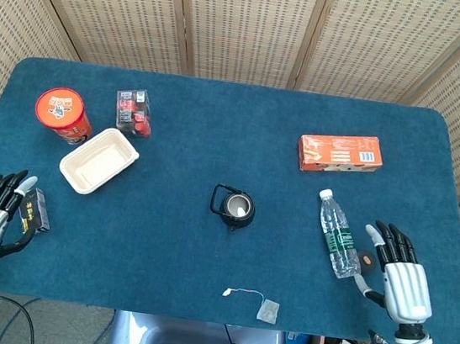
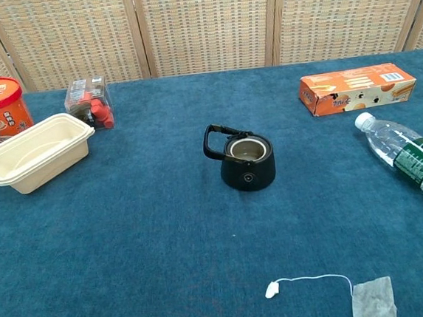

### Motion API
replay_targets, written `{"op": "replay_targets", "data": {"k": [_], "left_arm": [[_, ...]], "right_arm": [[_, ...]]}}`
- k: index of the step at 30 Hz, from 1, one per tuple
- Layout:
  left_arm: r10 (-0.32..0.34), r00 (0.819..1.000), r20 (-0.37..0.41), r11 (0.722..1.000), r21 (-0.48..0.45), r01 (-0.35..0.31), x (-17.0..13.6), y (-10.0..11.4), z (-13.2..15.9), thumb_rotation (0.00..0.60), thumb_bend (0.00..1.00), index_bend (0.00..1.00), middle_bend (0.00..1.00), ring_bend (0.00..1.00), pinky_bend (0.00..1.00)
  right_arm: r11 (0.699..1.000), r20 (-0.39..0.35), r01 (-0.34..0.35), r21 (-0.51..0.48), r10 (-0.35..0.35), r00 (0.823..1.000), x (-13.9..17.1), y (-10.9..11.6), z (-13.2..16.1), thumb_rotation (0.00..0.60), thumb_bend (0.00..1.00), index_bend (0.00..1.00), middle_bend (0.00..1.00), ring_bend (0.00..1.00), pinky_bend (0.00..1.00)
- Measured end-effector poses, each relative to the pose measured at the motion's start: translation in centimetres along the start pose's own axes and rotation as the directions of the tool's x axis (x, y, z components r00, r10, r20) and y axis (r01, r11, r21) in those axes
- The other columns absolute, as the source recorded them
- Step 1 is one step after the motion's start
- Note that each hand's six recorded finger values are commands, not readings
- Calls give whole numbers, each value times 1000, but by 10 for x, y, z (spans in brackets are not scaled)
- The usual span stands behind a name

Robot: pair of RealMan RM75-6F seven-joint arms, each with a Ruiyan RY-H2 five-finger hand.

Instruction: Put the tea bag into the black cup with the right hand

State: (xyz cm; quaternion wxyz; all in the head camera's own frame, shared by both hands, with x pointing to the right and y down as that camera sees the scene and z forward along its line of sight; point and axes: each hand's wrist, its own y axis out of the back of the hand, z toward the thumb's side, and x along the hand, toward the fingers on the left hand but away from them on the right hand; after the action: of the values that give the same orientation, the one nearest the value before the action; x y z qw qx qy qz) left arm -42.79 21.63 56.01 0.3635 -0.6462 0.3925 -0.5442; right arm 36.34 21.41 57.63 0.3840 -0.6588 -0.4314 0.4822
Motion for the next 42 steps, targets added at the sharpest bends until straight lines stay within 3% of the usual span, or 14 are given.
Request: {"op": "replay_targets", "data": {"k": [6, 10, 21, 32, 42], "left_arm": [[-9, 1000, 8, 1000, 3, 9, 2, -2, 3, 600, 378, 0, 0, 0, 0], [-8, 1000, 8, 1000, 4, 8, 3, -1, 4, 600, 378, 0, 0, 0, 0], [21, 1000, 23, 999, 33, -21, 13, 11, 7, 600, 378, 0, 0, 0, 0], [38, 999, 34, 998, 40, -39, 21, 19, 10, 600, 378, 0, 0, 0, 0], [52, 998, 38, 998, 42, -53, 24, 23, 10, 600, 378, 0, 0, 0, 0]], "right_arm": [[999, -79, -28, -30, 26, 997, -8, -1, 12, 600, 394, 113, 171, 67, 209], [996, -172, -69, -61, 58, 983, -17, -2, 27, 600, 394, 112, 187, 86, 246], [981, -395, -193, -30, 166, 903, -39, -7, 80, 600, 392, 191, 408, 396, 642], [953, -502, -300, 32, 275, 820, -47, -27, 123, 600, 358, 243, 575, 579, 807], [925, -534, -369, 92, 359, 766, -49, -51, 146, 600, 353, 286, 638, 648, 861]]}}
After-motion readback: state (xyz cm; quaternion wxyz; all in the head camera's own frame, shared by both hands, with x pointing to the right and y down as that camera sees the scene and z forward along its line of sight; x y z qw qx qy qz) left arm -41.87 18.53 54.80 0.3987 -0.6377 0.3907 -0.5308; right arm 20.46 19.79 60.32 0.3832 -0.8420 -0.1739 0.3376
